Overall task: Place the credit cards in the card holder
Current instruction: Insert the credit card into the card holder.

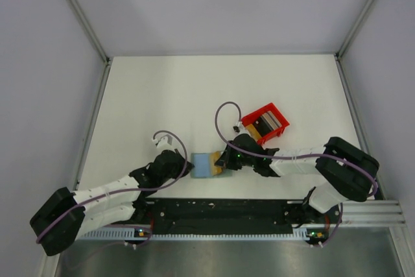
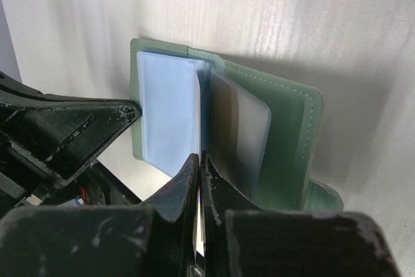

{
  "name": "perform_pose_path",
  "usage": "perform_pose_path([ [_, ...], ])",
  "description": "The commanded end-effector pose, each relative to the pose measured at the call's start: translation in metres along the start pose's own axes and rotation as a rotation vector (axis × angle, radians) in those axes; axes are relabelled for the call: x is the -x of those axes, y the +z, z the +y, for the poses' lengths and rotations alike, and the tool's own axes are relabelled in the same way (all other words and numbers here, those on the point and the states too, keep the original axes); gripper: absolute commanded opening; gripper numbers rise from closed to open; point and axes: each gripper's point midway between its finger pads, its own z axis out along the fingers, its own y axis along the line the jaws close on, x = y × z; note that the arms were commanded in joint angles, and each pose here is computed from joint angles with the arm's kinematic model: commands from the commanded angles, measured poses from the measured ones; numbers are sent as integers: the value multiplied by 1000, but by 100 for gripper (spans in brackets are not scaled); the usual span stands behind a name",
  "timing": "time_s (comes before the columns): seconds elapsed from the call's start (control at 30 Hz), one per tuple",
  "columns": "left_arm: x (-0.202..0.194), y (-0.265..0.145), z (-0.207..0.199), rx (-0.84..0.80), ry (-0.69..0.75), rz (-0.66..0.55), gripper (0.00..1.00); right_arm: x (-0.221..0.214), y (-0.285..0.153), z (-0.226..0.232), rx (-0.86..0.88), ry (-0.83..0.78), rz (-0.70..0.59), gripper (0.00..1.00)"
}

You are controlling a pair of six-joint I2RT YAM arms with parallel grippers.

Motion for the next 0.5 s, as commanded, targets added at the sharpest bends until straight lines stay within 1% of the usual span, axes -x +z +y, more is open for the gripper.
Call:
perform_pose_path([
  [0.0,-5,1,2,1,5,19,0,1,-1,-5,4,71,-30,0],
  [0.07,-6,0,2,-2,-6,24,0,-2,-1,-11,-4,111,-27,0],
  [0.1,-7,0,2,-5,-11,26,0,0,-1,-15,-13,128,-50,0],
  [0.17,-8,0,2,-10,-15,28,0,-2,-1,-17,-1,151,-55,0],
  [0.47,-8,0,0,-17,-16,29,0,-4,9,-16,29,172,-51,0],
])
